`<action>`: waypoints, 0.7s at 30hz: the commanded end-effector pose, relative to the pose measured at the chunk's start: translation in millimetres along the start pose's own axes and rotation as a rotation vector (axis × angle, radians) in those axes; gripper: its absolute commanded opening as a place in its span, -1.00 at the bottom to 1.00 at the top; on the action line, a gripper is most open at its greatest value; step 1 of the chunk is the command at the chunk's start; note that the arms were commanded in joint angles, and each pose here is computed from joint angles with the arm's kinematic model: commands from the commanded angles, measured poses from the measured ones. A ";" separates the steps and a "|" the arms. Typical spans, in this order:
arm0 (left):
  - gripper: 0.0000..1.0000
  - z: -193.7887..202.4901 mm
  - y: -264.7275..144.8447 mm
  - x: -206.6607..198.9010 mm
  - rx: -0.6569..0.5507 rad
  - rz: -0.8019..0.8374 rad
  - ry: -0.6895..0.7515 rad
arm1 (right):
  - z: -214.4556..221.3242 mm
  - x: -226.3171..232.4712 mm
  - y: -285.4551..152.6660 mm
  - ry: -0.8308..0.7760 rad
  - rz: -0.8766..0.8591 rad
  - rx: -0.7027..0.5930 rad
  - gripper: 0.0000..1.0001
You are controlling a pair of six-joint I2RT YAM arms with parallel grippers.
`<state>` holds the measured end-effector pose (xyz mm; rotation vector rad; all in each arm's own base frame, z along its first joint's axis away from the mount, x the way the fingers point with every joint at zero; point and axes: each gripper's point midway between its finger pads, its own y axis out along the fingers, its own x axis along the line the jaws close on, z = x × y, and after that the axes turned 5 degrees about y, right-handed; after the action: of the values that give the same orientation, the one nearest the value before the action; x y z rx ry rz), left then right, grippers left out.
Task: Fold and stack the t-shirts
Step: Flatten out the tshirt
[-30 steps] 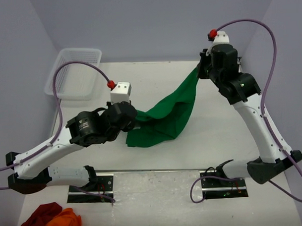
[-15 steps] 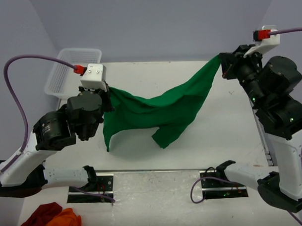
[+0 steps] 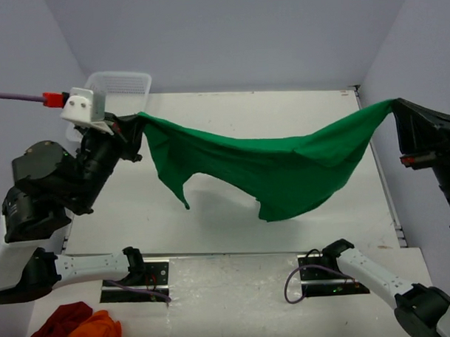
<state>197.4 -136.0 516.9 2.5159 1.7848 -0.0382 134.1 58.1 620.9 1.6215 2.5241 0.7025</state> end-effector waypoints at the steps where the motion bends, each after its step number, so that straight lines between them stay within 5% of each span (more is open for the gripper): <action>1: -1.00 -56.1 -26.9 -16.6 -0.179 0.232 -0.073 | -35.4 26.8 -21.1 -0.036 -0.145 -0.105 -1.00; 8: -1.00 -74.6 -53.3 -40.0 -0.279 0.452 -0.096 | -56.3 52.9 -54.0 -0.030 -0.285 -0.151 -1.00; 17: -1.00 -17.9 3.7 -10.1 -0.040 0.038 0.006 | -40.1 29.7 -17.1 -0.042 -0.155 -0.098 -1.00; 21: -1.00 -12.9 12.8 -18.6 -0.035 0.034 0.019 | -31.4 29.5 -2.6 -0.048 -0.158 -0.083 -1.00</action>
<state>195.2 -162.8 534.9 2.5767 1.6271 0.0039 78.8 63.0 653.6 1.3369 2.5300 0.7739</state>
